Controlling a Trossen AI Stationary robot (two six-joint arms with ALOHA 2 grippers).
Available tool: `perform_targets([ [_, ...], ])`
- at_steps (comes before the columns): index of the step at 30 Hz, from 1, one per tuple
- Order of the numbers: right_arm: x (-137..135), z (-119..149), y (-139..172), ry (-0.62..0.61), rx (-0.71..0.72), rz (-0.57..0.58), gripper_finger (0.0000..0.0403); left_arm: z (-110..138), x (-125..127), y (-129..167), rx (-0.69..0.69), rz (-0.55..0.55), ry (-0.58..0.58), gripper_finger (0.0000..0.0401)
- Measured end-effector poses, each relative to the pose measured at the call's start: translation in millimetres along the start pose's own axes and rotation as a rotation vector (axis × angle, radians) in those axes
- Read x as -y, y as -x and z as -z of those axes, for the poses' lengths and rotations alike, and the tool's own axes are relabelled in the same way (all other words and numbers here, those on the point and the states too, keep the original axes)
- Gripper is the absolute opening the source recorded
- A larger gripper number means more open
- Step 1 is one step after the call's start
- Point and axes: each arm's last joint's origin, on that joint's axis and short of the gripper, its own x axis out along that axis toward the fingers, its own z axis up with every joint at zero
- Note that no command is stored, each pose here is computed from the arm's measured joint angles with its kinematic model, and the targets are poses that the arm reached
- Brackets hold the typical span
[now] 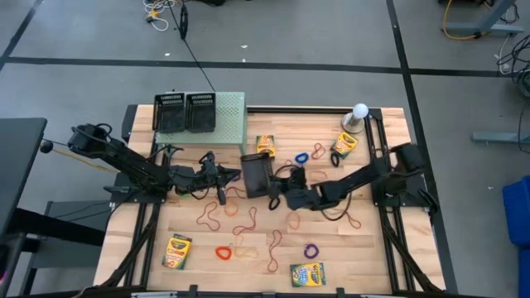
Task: Pick & Place Office Desk Supplies
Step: Put the black bin on the shelf
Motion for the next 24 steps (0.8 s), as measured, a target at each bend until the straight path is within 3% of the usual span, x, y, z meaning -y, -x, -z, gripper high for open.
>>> perform_targets([
  [7, -18.0, 21.2, -12.8, 0.016, -0.034, -0.013, 0.0015, 0.1, 0.0, 0.0, -0.001, 0.000, -0.001, 0.0009],
  [18, -9.8, 29.8, -13.2, 0.026, -0.035, 0.060, 0.0017, 0.2, 0.0, 0.0, -0.002, 0.000, -0.002, 0.0009],
  [24, -9.1, 28.5, -14.9, 0.072, -0.051, 0.063, 0.0054, 0.2, -0.1, 0.0, -0.002, 0.000, -0.001, 0.0009],
])
